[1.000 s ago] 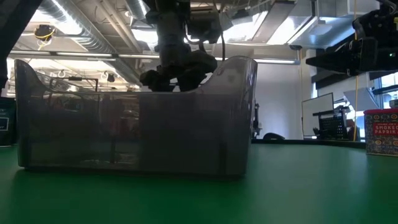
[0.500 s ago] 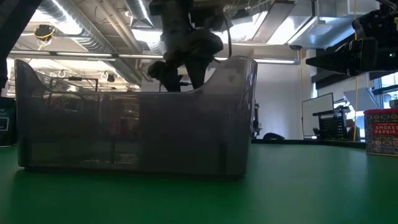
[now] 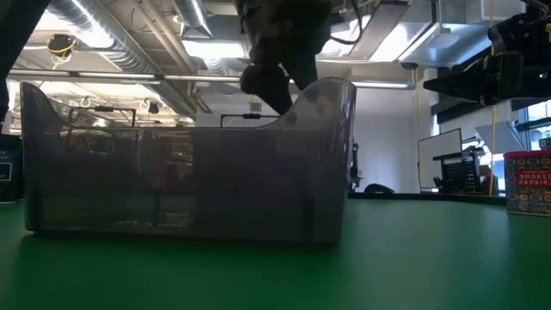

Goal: Sort spices by type
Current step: Put the red seasoning can into the middle gray bin

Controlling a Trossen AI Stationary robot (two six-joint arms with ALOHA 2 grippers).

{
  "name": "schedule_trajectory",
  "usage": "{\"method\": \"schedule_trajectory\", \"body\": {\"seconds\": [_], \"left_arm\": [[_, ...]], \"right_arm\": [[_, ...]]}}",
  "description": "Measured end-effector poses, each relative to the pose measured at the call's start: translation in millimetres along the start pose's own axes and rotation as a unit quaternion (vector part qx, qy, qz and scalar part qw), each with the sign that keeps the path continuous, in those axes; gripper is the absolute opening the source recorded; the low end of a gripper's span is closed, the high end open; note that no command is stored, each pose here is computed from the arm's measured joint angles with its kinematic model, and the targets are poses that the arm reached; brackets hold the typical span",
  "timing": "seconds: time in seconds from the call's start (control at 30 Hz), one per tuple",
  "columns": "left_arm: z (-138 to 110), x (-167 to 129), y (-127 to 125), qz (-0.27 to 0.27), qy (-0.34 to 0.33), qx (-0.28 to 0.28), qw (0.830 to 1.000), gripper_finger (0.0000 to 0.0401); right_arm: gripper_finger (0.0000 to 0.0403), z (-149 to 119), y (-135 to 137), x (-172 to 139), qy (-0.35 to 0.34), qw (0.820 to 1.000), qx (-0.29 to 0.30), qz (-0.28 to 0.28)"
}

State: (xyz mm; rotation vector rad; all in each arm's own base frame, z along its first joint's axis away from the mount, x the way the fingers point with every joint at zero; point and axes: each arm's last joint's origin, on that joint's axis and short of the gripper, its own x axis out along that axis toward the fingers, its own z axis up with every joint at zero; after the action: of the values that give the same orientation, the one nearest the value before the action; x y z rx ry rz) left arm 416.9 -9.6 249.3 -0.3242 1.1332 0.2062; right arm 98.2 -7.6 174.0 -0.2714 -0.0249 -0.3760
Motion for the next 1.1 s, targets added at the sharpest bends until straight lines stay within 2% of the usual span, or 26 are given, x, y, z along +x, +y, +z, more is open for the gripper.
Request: {"method": "schedule_trajectory", "body": {"seconds": [0.13,0.27,0.63,0.8,1.1], "left_arm": [[-7,26,-7,0.011,0.034,0.022,0.999,0.0316],[-9,45,-2,0.037,0.053,0.035,0.997,0.0316],[-3,46,24,0.071,0.062,0.011,0.995,0.0316],[-5,52,30,0.084,0.082,0.023,0.993,0.0316],[-12,50,34,0.122,0.107,-0.001,0.987,0.0316]], "right_arm": [[0.0005,0,0,0,0.0,1.0,0.0,0.0],[0.0005,0,0,0,-0.001,1.0,0.0,0.004],[0.0005,0,0,0,0.0,1.0,0.0,0.004],[0.0005,0,0,0,0.001,1.0,-0.001,0.004],[0.0005,-1,1,0,0.005,1.0,-0.003,0.005]]}}
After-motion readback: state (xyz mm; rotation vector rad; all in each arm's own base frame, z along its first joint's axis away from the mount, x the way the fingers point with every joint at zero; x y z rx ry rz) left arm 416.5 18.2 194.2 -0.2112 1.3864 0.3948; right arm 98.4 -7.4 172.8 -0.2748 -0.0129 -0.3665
